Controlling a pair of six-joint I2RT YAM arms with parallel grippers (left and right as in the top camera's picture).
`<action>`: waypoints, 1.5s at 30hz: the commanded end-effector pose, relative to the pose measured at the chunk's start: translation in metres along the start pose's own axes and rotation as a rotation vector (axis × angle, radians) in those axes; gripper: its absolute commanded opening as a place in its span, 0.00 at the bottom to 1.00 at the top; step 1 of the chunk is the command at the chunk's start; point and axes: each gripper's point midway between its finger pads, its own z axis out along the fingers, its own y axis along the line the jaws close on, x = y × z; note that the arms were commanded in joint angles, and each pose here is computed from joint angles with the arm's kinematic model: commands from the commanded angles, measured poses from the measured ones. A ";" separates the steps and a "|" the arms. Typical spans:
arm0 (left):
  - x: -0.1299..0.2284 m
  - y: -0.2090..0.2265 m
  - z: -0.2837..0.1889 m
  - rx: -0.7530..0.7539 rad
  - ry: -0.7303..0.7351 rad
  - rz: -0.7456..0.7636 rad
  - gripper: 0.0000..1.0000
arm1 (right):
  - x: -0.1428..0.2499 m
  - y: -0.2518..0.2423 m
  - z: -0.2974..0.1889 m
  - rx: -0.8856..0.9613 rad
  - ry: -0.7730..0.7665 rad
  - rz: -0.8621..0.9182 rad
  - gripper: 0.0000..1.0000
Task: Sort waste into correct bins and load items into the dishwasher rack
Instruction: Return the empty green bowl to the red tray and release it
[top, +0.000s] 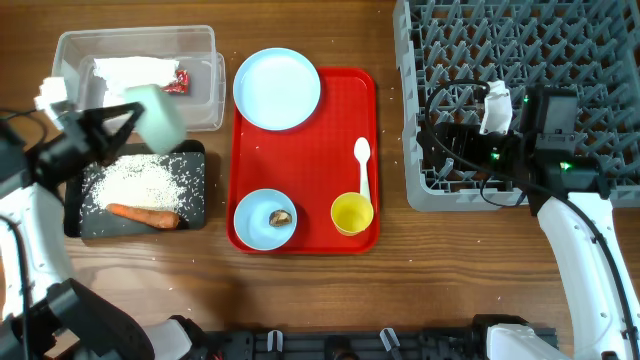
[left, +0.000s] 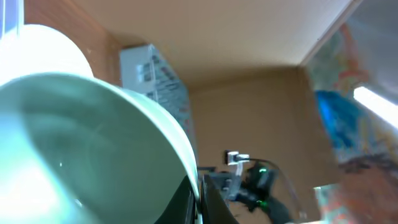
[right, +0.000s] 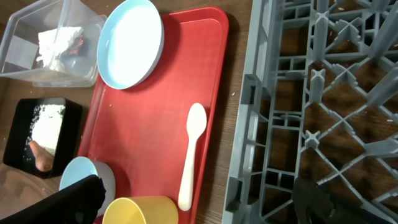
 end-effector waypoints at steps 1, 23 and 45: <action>0.028 0.006 0.070 -0.137 0.113 0.107 0.04 | -0.004 -0.001 0.001 0.010 -0.006 -0.004 1.00; 0.203 0.132 0.243 -0.816 0.539 1.081 0.04 | -0.002 -0.002 0.001 0.015 0.001 -0.001 1.00; 0.229 0.124 0.134 -1.162 0.489 0.472 0.38 | -0.001 -0.003 0.001 0.024 0.006 0.004 1.00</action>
